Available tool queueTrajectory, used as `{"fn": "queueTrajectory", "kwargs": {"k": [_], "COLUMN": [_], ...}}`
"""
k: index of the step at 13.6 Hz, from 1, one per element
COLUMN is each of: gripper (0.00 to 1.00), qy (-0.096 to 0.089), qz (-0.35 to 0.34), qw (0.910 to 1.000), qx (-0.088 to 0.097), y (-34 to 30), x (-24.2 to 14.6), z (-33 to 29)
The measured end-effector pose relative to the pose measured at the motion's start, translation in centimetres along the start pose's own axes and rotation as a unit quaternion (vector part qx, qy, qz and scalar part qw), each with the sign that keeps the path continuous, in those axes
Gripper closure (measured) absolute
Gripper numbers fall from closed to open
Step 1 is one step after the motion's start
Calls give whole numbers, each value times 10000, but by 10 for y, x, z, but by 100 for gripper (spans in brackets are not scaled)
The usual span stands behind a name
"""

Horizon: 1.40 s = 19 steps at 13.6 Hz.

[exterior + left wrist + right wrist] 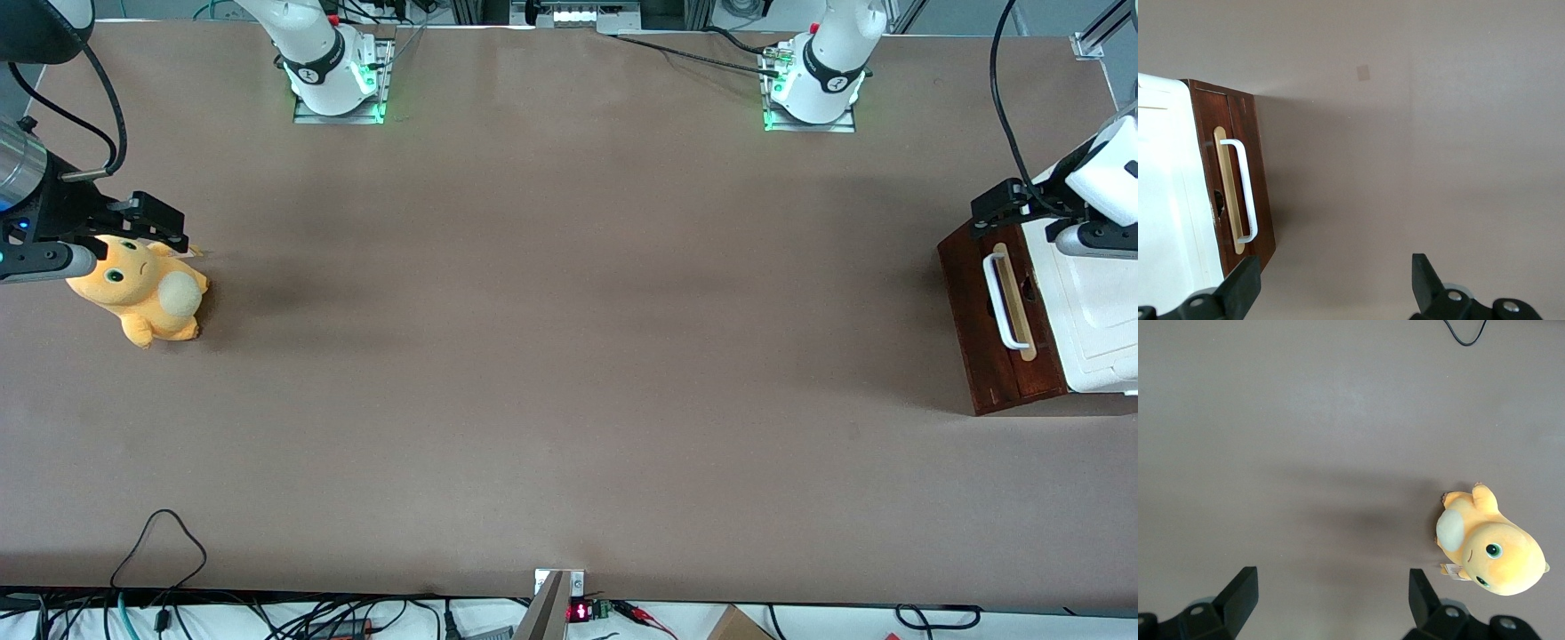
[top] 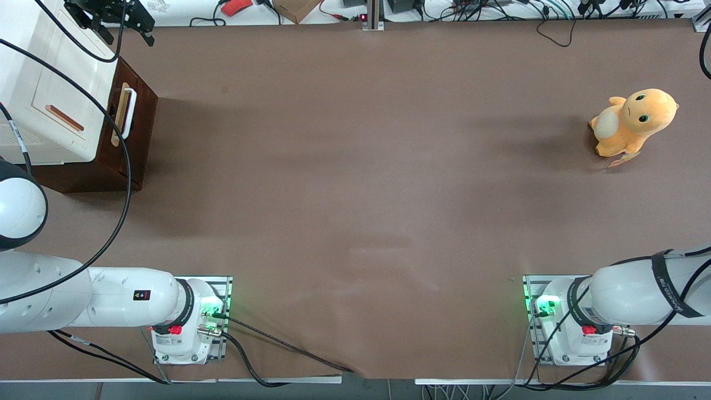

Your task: Open lower drawer with left arm only

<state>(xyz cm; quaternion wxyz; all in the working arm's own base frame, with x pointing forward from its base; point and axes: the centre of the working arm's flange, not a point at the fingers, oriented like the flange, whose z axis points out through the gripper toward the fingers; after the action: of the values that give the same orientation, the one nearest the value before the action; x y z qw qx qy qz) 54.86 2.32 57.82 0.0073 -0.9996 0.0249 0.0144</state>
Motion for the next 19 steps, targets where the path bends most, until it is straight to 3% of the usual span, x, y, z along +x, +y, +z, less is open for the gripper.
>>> {"fn": "queueTrajectory", "kwargs": {"k": [13, 16, 19], "gripper": [0, 0, 0], "qy": [-59, -218, -249], "qz": [22, 24, 45], "qw": [10000, 9998, 9997], "qx": [-4, -18, -21], "y": [1, 1, 2], "x": [-2, -5, -6], "z": [-7, -5, -4]}}
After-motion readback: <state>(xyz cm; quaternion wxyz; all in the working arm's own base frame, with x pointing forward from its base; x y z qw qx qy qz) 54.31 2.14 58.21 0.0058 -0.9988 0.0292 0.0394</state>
